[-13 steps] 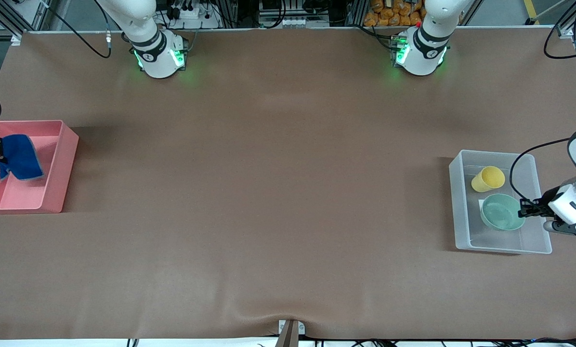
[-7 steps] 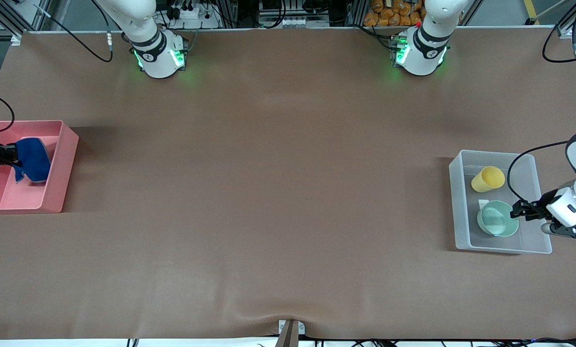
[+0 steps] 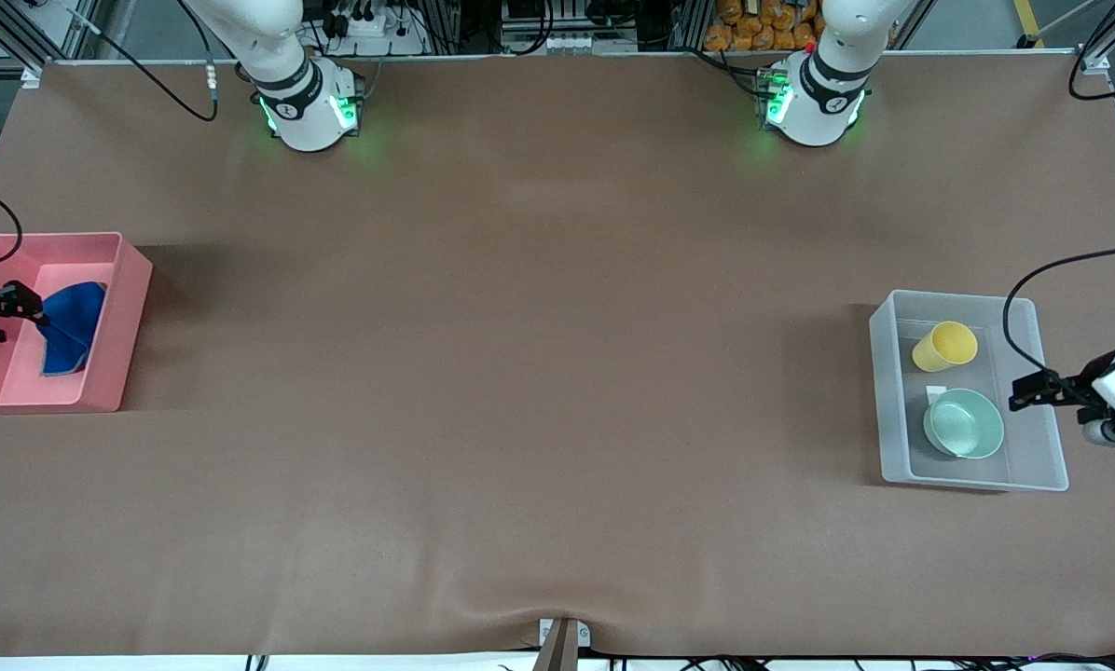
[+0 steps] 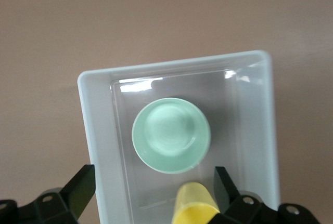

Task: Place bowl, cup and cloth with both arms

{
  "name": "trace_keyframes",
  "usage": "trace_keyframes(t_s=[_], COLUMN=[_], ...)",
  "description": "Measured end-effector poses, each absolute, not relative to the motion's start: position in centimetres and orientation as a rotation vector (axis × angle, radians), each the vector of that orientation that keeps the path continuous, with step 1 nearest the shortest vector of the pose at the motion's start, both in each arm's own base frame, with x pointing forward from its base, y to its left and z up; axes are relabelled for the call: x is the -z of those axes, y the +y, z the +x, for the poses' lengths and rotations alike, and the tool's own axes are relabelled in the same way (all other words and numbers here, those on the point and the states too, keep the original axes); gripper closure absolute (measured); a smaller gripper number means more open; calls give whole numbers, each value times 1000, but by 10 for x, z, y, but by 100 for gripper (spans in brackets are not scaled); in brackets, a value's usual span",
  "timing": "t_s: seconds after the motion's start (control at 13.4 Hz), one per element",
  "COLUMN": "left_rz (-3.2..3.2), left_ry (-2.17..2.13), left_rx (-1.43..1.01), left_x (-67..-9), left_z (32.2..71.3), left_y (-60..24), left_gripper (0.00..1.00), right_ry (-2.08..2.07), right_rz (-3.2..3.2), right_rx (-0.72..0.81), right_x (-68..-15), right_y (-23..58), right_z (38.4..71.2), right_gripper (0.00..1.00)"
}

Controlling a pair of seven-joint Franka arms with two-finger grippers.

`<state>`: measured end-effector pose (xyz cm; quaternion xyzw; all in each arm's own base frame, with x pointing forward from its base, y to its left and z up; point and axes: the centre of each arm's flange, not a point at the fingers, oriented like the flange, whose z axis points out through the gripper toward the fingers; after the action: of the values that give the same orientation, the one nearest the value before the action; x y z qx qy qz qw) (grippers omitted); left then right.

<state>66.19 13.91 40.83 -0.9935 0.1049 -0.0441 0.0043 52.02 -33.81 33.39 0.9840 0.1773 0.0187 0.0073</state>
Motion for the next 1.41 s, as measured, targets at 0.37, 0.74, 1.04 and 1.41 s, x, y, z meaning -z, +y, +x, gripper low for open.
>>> trace_keyframes(t_s=[0.37, 0.74, 1.04, 1.41], left_rz=[-3106, -3062, -3111, -3176], left_ry=[183, 149, 121, -5], left_rx=[199, 220, 250, 121], left_x=[-519, -578, -617, -616], left_z=[633, 611, 605, 596], left_y=[87, 31, 29, 5], left_gripper=[0, 0, 0, 0], right_ry=[316, 19, -183, -231], right_rz=[3141, 3203, 3183, 3171], right_rx=[-61, 129, 237, 266], right_x=[-425, -498, -572, -629], right_y=[-218, -116, -55, -28], right_z=[561, 550, 542, 531], right_gripper=[0, 0, 0, 0])
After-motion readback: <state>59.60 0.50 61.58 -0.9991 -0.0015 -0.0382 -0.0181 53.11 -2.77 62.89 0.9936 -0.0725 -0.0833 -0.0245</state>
